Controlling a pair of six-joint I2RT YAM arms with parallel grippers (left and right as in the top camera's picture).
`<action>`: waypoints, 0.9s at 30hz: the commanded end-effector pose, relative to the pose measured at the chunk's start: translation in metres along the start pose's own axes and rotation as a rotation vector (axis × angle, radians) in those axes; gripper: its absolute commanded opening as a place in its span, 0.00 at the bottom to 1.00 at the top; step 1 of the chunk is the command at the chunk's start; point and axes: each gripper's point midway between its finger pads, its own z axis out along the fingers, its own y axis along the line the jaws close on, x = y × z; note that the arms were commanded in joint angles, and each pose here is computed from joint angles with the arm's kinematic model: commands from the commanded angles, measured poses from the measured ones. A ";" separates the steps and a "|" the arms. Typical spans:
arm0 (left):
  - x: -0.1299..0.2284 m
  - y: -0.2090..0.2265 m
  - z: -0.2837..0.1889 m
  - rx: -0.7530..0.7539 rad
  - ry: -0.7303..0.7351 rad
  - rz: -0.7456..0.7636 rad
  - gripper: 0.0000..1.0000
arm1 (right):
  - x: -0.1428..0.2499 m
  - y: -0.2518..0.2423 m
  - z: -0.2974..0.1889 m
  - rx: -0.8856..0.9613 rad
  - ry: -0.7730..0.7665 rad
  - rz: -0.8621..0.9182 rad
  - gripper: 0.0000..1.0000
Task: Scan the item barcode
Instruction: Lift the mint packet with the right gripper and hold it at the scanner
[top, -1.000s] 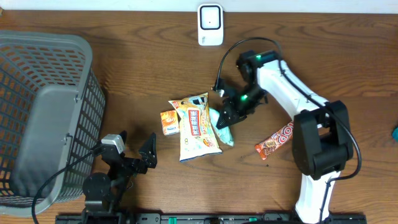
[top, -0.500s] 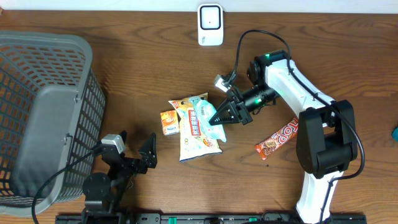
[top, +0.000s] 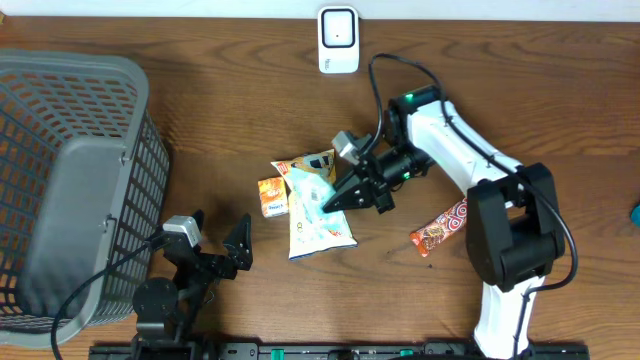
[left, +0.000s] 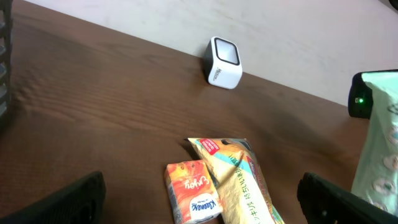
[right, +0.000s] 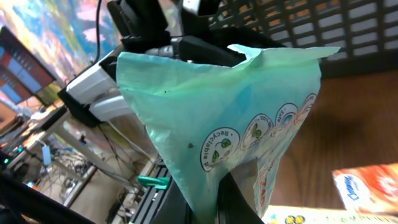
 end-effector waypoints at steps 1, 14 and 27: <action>0.007 0.004 0.002 -0.011 0.018 -0.010 0.98 | -0.006 0.010 0.008 -0.018 0.005 -0.044 0.01; 0.007 0.004 0.002 -0.011 0.018 -0.010 0.98 | 0.022 0.015 0.005 -0.038 0.185 -0.042 0.01; 0.007 0.004 0.002 -0.011 0.018 -0.010 0.98 | 0.042 -0.080 -0.048 0.348 0.273 0.217 0.01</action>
